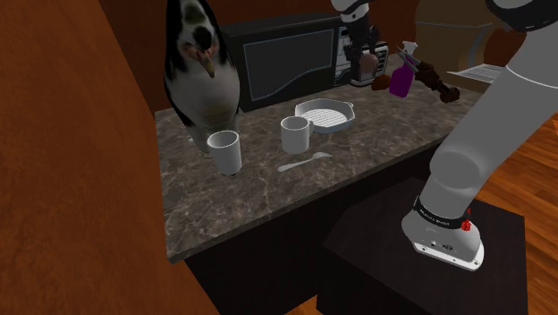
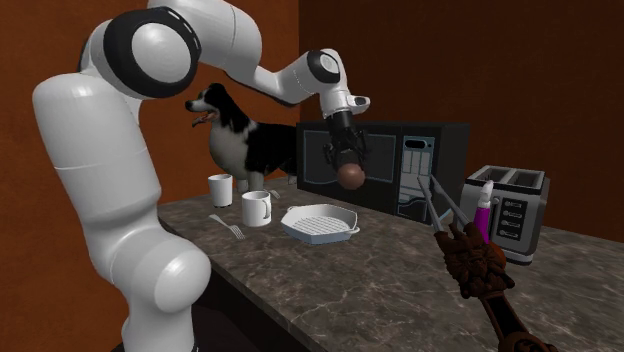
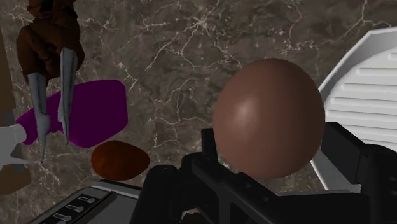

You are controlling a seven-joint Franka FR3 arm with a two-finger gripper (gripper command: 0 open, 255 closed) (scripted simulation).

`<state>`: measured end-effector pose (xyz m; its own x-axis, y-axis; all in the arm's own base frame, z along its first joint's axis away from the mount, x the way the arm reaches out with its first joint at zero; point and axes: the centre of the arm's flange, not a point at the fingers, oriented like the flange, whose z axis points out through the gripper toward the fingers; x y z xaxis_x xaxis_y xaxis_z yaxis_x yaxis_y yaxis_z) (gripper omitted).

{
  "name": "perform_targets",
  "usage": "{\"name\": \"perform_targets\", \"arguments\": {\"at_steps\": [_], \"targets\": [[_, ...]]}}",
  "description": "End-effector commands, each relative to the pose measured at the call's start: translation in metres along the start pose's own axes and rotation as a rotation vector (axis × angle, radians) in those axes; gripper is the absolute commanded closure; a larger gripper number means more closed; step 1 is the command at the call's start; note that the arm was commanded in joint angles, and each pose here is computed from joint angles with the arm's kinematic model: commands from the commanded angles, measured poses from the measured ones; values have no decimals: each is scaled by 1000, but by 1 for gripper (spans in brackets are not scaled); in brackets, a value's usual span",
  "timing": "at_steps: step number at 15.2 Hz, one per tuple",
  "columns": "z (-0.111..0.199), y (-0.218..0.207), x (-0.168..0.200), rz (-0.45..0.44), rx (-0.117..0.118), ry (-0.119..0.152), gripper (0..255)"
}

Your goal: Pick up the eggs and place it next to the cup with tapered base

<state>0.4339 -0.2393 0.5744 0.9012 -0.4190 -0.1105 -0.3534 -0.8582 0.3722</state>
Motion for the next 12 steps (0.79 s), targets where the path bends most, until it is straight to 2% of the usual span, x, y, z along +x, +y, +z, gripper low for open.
{"name": "perform_targets", "arguments": {"at_steps": [1, 12], "targets": [[-12, -25, -3, 1, 0, 0, 255], [-64, -160, -21, 1, 0, 0, 255]]}}
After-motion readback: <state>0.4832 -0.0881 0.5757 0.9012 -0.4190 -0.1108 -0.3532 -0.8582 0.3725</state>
